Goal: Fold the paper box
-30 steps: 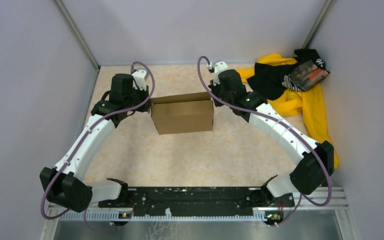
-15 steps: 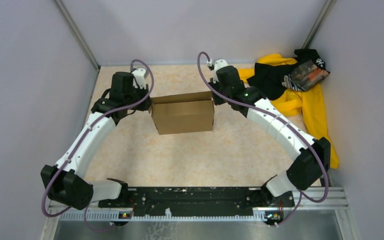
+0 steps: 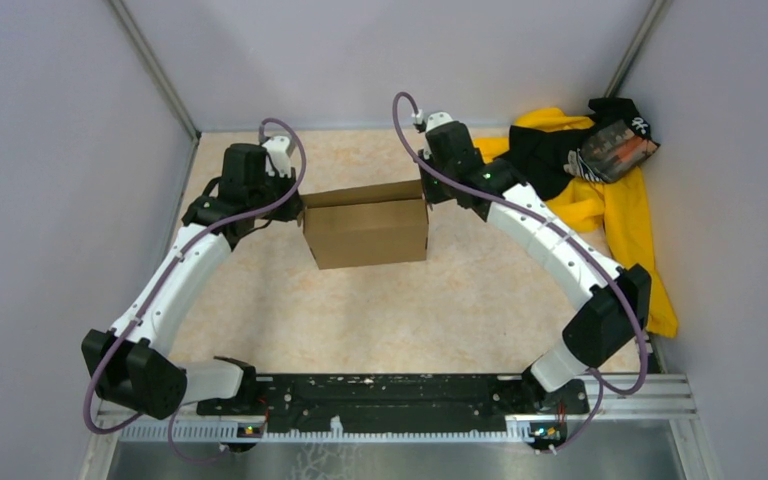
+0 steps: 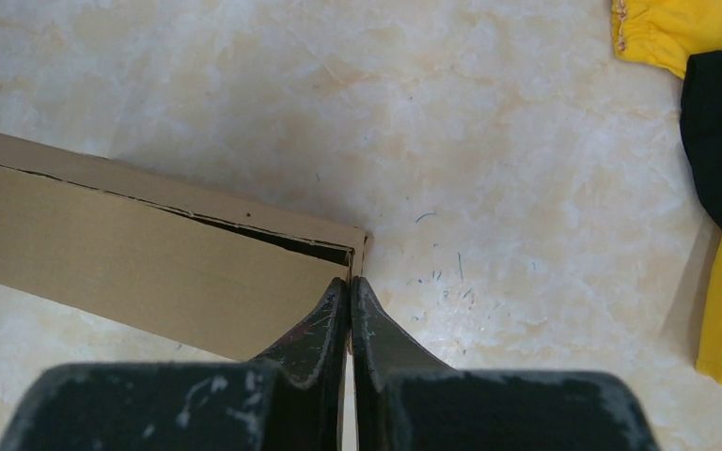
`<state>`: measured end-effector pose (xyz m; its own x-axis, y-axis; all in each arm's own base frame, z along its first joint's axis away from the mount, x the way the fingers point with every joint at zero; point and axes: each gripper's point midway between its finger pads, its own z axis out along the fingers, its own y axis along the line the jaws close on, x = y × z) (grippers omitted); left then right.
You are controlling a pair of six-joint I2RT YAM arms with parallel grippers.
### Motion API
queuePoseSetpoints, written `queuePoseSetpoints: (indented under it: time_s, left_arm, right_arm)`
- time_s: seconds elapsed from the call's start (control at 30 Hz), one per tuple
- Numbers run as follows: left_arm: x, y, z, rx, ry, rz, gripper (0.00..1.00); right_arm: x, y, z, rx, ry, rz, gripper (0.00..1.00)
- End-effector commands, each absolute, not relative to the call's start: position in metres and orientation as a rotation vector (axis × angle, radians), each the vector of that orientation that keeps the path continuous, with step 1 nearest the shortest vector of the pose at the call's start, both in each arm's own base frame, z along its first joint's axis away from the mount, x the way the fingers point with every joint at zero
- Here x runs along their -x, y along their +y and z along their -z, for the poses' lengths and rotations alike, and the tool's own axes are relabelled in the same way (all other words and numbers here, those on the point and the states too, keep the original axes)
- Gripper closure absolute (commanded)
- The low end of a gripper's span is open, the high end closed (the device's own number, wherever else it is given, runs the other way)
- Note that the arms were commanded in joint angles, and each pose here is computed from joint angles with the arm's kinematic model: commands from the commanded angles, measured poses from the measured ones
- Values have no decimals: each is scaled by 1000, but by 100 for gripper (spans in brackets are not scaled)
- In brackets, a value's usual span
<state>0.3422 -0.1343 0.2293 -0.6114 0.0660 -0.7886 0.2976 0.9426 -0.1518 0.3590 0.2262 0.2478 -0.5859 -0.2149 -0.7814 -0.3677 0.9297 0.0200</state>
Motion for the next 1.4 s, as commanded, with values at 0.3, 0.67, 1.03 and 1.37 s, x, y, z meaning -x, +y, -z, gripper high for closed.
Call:
queuePoseSetpoints:
  time_s: [0.3, 0.67, 1.03, 1.37]
  left_arm:
    - [-342, -149, -239, -255, 2198, 432, 85]
    - [-340, -153, -236, -250, 2207, 457, 86]
    - [-340, -154, -236, -250, 2206, 467, 86]
    - [-341, -155, -233, -251, 2211, 471, 86]
  right_arm:
    - [-360, 252, -273, 371, 2209, -356, 100]
    - [-358, 255, -271, 327, 2237, -376, 100]
    - [-358, 257, -271, 293, 2253, -391, 100]
    - [-358, 258, -267, 272, 2267, -399, 100]
